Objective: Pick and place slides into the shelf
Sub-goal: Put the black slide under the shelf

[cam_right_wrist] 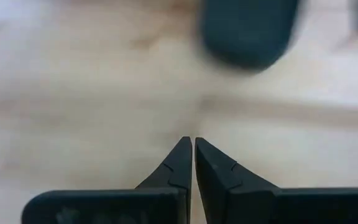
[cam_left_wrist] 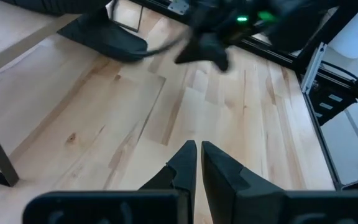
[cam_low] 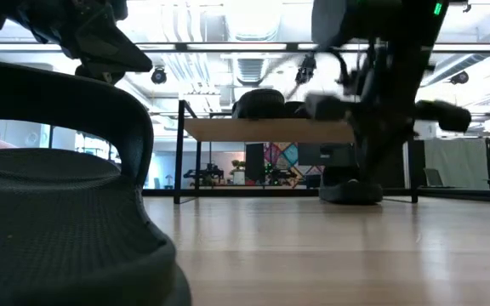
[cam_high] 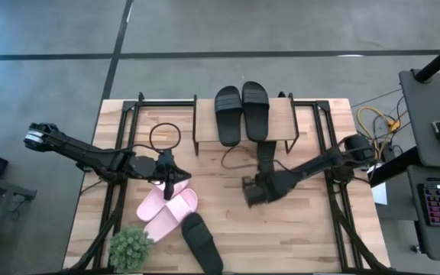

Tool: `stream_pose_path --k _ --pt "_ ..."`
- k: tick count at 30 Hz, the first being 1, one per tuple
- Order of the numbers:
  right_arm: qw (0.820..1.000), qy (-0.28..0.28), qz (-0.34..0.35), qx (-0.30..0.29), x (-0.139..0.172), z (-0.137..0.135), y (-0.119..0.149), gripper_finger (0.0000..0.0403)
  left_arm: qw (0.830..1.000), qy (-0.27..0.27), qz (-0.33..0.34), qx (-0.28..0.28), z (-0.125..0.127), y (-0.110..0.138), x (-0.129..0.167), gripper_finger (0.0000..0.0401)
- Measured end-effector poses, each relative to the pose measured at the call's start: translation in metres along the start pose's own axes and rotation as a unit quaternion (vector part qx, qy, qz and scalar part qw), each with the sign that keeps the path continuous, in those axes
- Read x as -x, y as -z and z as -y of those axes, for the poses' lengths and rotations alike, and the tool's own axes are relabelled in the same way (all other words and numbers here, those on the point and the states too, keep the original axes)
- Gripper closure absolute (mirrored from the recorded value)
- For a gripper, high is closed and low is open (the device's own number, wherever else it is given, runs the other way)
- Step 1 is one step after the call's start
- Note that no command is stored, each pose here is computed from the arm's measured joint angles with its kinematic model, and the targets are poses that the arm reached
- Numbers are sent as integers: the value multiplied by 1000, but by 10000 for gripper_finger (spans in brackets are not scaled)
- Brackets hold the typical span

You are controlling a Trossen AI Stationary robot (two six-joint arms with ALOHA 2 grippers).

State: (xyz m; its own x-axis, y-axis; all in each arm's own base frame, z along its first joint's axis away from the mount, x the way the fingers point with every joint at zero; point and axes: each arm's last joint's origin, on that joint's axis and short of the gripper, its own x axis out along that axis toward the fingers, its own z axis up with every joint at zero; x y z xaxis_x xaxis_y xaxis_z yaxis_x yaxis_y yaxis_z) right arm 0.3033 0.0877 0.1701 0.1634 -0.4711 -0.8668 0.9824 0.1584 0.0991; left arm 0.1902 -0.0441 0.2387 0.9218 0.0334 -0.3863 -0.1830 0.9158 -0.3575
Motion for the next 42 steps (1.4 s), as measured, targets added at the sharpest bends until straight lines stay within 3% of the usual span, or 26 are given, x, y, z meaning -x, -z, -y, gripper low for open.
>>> stream_pose_path --k 3,5,7,9,13,15,19,24,29,36,42 --pt "991 -106 -59 53 29 -22 20 390 1000 8 -5 0 0 0 0 391" --pt "970 -205 -104 83 49 -39 33 390 1000 17 -17 -2 1 2 -1 391" --pt "949 -279 -128 78 64 -54 43 390 998 41 -39 -3 1 5 -1 391" --pt "941 -305 -133 58 73 -63 51 390 996 65 -69 -6 1 11 -2 391" --pt "937 -316 -129 75 80 -79 61 390 987 107 -122 -8 -1 25 -5 391" --pt "927 -332 -126 116 85 -91 66 389 982 126 -140 -10 1 28 -5 391" --pt "891 -354 -118 258 98 -114 78 370 974 154 -164 -21 8 34 -1 391" --pt "849 -300 -103 422 104 -136 87 305 968 179 -174 -34 17 39 5 391" --pt "790 -267 -58 548 109 -153 96 240 963 191 -190 -26 24 44 9 391" --pt "730 -275 -7 626 104 -164 121 186 962 185 -195 -34 29 50 13 391" --pt "718 -256 55 645 105 -164 127 170 963 183 -197 -25 30 51 13 391"
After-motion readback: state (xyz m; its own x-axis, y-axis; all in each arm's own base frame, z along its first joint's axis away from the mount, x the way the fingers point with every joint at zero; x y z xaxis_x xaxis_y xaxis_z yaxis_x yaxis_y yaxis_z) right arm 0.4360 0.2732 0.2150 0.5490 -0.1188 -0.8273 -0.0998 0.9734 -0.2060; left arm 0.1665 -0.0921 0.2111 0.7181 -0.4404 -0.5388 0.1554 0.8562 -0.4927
